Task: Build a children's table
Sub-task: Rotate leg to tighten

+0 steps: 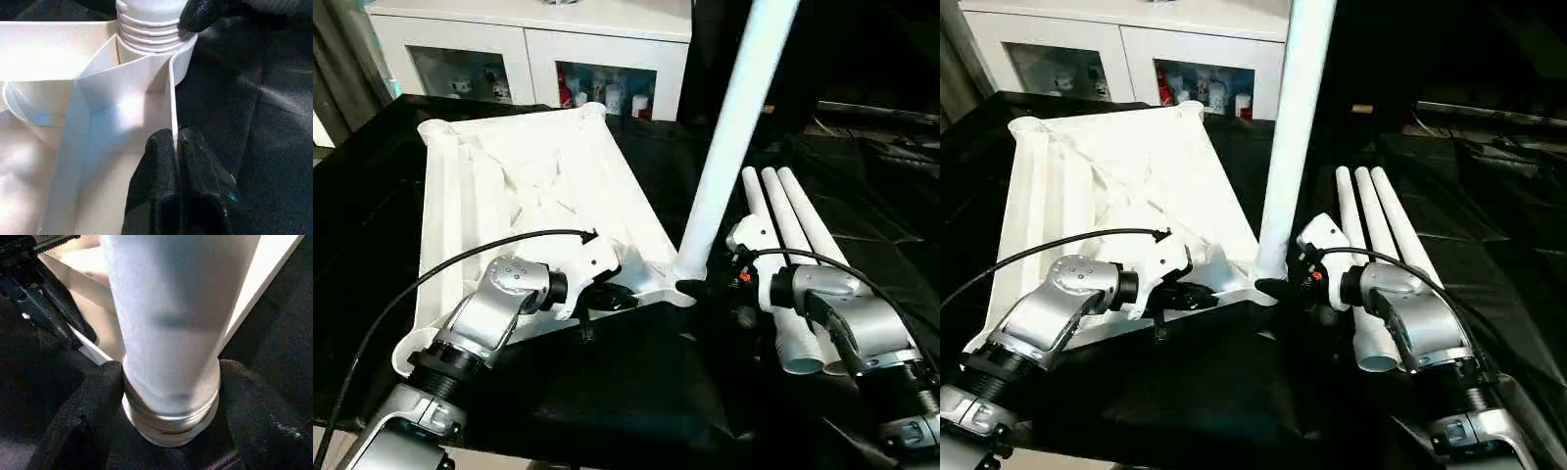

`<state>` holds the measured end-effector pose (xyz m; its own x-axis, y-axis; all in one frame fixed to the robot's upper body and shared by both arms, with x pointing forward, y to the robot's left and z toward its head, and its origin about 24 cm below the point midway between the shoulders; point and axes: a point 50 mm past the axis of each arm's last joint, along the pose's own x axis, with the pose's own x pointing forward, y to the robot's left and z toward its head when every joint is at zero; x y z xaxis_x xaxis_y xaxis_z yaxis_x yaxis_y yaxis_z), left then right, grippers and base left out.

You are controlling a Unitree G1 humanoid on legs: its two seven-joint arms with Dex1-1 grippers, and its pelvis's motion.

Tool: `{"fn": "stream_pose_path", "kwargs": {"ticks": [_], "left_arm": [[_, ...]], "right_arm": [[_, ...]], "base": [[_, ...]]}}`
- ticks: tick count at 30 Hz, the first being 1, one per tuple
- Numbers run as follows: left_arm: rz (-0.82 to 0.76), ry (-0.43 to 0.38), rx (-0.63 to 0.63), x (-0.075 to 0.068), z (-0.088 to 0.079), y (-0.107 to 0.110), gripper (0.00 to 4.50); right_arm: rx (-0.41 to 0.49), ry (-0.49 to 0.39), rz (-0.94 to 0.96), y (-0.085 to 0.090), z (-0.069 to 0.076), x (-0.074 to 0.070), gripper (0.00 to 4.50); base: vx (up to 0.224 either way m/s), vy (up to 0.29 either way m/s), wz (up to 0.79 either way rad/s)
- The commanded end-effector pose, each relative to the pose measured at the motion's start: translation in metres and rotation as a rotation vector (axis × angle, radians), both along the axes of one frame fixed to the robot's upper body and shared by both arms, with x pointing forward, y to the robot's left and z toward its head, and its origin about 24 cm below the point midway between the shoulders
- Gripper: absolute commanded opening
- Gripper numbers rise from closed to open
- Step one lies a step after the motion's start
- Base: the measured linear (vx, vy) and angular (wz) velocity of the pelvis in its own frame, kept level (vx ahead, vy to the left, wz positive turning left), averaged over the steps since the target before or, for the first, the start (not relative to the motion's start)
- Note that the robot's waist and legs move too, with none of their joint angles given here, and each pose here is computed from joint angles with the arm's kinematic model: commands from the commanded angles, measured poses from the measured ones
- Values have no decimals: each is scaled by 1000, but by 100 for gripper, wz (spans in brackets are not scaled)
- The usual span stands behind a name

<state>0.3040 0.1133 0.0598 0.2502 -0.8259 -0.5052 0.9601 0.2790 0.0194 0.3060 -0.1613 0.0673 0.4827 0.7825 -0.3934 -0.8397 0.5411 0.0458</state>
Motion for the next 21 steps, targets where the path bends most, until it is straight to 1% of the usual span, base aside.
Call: {"fn": "stream_pose_path", "kwargs": {"ticks": [1, 6, 7, 10, 11, 12, 13, 14, 16, 17, 18, 21], "left_arm": [[-79, -46, -64, -2, 15, -14, 0], [-68, -44, -64, -2, 14, -14, 0], [-47, -48, -65, 0, 13, -15, 0], [76, -80, -49, 12, 11, -19, 0], [137, -95, -37, 18, 10, -22, 0], [250, -107, -23, 28, 8, -27, 0], [275, -107, -22, 30, 8, -28, 0], [338, -102, -25, 35, 7, -33, 0], [407, -92, -30, 40, 7, -41, 0], [424, -81, -34, 41, 6, -47, 0], [437, -84, -34, 42, 5, -54, 0], [447, -94, -33, 42, 5, -65, 0]], "right_arm": [[8, -17, 2, 2, 3, 2, 279], [15, -12, -10, 3, 0, 1, 275], [14, -9, -30, 4, -3, 2, 275], [20, 11, -141, 6, -11, 7, 274], [19, 19, -223, 7, -16, 12, 274], [20, 43, -377, 9, -25, 19, 274], [20, 50, -413, 10, -27, 21, 274], [32, 69, -508, 13, -32, 25, 274], [50, 97, -626, 20, -38, 29, 274], [63, 103, -664, 29, -40, 31, 274], [78, 102, -677, 39, -41, 32, 274], [85, 94, -668, 54, -41, 33, 274]], "base": [[0, 0, 0], [0, 0, 0], [0, 0, 0], [0, 0, 0], [0, 0, 0], [0, 0, 0], [0, 0, 0], [0, 0, 0], [0, 0, 0], [0, 0, 0], [0, 0, 0], [0, 0, 0]]}}
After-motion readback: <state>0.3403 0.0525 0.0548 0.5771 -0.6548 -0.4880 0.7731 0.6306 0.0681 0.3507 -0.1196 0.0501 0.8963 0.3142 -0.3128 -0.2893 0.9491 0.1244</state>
